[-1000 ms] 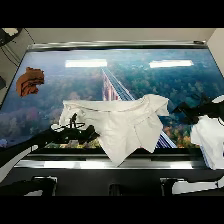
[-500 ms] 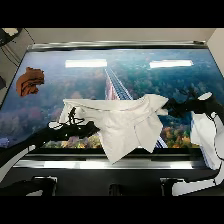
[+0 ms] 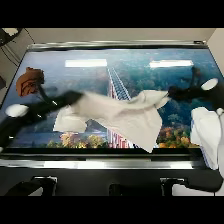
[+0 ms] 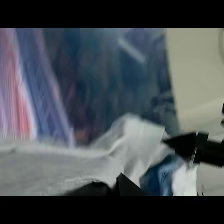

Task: Fold the shirts.

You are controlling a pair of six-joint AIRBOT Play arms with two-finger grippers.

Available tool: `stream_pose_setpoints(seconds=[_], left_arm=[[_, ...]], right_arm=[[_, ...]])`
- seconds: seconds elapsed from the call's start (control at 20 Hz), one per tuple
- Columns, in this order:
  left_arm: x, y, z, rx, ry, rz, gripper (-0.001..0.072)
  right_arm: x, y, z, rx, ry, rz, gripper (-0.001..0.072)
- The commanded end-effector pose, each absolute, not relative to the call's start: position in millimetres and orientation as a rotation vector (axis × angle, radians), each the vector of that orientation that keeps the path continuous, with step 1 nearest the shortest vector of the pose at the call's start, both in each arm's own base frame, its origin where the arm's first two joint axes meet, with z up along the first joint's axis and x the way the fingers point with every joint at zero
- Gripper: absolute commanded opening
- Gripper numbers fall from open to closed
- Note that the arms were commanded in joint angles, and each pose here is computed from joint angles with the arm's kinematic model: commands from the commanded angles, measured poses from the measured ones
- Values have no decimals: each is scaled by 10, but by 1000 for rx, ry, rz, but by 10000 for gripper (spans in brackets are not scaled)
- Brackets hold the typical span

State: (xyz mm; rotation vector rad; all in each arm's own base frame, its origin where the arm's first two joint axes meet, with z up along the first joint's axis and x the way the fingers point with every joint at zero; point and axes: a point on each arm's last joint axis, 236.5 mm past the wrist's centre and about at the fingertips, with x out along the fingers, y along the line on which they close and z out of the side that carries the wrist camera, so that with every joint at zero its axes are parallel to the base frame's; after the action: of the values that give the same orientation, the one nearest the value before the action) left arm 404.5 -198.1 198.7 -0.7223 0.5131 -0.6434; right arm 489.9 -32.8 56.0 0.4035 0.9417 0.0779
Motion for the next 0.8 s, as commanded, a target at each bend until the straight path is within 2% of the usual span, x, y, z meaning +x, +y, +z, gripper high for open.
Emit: stream_pose_setpoints(seconds=[0.0, 0.05, 0.15, 0.25, 0.35, 0.5, 0.75], left_arm=[[3641, -1176, 4524, -487, -121, -619, 37], [3323, -985, 5184, -442, -278, -596, 37], [2590, -801, 6122, -350, -509, -564, 37], [2030, -846, 6529, -279, -600, -552, 37], [1779, -921, 6602, -263, -587, -541, 37], [1756, -929, 6474, -309, -501, -512, 37], [1952, -897, 6188, -337, -356, -470, 37]], right_arm=[[4786, -465, 2929, 163, 376, 51, 54], [4463, -434, 3785, 119, 164, 34, 54], [3573, -284, 4979, 63, -157, 17, 54], [2721, -98, 5539, 16, -335, 13, 54], [2124, 0, 5734, 11, -411, -2, 53], [1729, -116, 5680, 51, -399, -89, 53], [1858, -281, 5372, 27, -258, -160, 54]])
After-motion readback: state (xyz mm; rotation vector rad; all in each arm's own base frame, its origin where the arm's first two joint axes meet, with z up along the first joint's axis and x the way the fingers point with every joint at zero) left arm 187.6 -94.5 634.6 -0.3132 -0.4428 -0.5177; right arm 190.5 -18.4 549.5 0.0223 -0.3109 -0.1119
